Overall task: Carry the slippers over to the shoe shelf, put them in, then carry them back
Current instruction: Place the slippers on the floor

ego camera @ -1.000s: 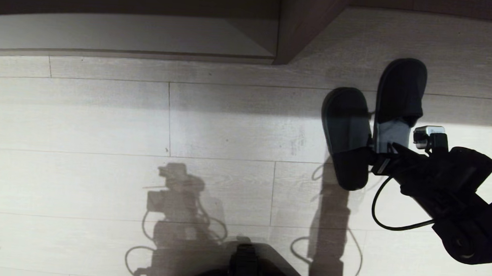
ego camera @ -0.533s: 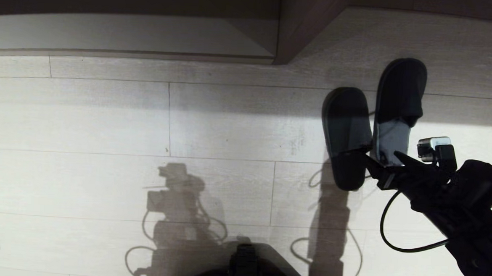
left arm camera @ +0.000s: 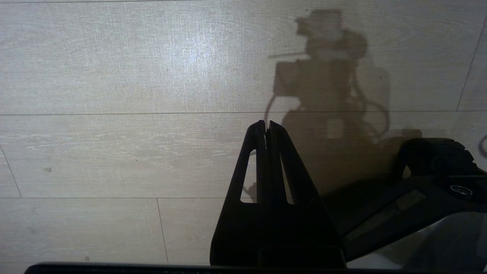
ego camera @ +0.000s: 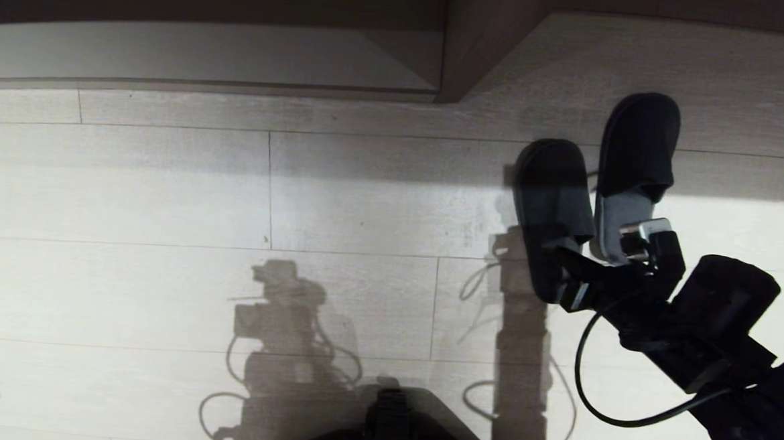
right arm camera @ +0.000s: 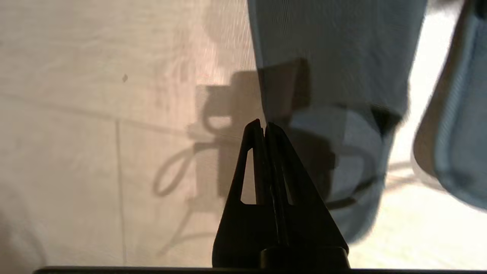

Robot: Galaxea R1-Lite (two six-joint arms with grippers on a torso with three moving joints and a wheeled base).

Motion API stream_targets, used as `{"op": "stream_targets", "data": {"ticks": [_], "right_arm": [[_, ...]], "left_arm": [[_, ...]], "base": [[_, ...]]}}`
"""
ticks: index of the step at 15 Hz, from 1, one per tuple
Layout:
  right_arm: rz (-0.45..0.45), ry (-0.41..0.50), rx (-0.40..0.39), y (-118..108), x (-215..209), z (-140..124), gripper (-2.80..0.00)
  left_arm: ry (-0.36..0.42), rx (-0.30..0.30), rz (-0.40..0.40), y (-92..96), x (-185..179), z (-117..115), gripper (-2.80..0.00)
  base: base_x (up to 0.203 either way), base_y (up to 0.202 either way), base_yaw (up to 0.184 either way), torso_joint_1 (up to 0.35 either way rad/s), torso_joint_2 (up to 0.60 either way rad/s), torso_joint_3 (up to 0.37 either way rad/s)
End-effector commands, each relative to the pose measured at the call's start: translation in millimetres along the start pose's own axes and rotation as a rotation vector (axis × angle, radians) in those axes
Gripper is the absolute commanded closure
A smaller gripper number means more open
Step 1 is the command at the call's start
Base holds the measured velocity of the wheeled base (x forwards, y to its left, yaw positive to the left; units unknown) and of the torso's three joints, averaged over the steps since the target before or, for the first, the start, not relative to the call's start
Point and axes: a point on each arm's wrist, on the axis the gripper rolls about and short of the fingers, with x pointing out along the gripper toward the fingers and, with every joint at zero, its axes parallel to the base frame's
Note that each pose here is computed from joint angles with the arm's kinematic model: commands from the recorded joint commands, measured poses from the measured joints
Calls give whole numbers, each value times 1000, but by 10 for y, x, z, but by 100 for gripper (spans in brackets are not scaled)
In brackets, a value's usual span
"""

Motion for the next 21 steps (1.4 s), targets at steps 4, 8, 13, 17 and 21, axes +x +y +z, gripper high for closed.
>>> {"op": "stream_targets", "data": {"ticks": [4,8,13,17,21], "right_arm": [[-113,-23,-11,114,543,-98,0],[-154,-94,-5,90,836,-51,0],[-195,-146,2,63,1163,68,0],[-235,-158,-2,-97,1341,134,0],[-278,-185,-10,-283,1380,226,0]], "left_arm": [[0,-1,1,0,0,-1,0],[0,-1,1,0,0,-1,0],[0,-1,1,0,0,-1,0],[0,-1,1,0,0,-1,0],[0,-1,1,0,0,-1,0]], "base": [[0,0,0,0,0,0],[0,0,0,0,0,0],[0,0,0,0,0,0],[0,0,0,0,0,0],[0,0,0,0,0,0]]}}
